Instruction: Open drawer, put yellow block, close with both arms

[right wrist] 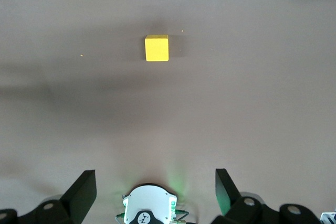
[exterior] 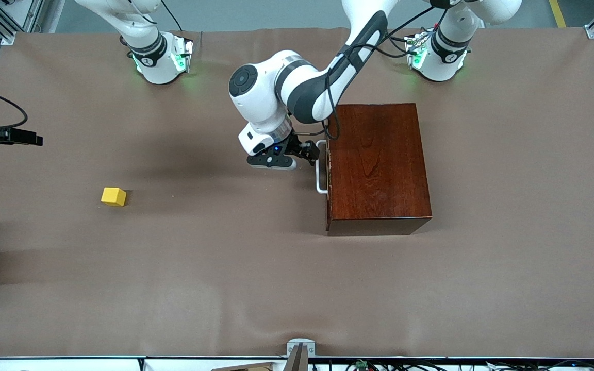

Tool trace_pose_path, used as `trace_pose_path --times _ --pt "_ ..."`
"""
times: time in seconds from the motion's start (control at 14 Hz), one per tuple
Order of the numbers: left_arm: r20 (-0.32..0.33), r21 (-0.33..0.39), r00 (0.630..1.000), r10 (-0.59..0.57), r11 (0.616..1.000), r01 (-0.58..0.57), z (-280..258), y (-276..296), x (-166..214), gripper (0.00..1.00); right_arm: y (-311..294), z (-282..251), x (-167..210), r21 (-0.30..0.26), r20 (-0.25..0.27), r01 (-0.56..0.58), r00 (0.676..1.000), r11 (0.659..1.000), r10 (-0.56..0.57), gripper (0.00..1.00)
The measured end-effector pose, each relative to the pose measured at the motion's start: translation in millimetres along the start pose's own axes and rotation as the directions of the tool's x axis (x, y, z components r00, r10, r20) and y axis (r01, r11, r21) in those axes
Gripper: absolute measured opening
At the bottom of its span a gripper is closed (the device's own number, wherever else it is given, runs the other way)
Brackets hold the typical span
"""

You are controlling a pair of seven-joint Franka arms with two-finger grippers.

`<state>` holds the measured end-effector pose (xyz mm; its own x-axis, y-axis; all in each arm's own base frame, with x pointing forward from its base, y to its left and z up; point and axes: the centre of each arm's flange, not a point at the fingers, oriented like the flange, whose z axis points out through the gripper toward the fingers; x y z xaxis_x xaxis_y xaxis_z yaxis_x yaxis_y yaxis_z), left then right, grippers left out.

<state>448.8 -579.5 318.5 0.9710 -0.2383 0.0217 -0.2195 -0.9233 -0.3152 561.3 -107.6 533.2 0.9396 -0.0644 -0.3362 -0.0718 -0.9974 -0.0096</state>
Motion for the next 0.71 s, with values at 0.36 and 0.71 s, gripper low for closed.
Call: trace_pose_path --times 0.36,0.71 --pt "0.036 0.037 0.999 -0.016 0.999 0.014 11.3 0.1 -4.2 1.00 7.7 15.6 11.2 0.045 0.028 -0.023 0.999 0.999 0.021 1.00" --pt "0.045 0.059 0.991 -0.122 0.991 0.119 23.0 2.9 -5.5 1.00 5.1 55.2 45.4 0.084 0.076 -0.066 0.995 0.994 0.059 1.00"
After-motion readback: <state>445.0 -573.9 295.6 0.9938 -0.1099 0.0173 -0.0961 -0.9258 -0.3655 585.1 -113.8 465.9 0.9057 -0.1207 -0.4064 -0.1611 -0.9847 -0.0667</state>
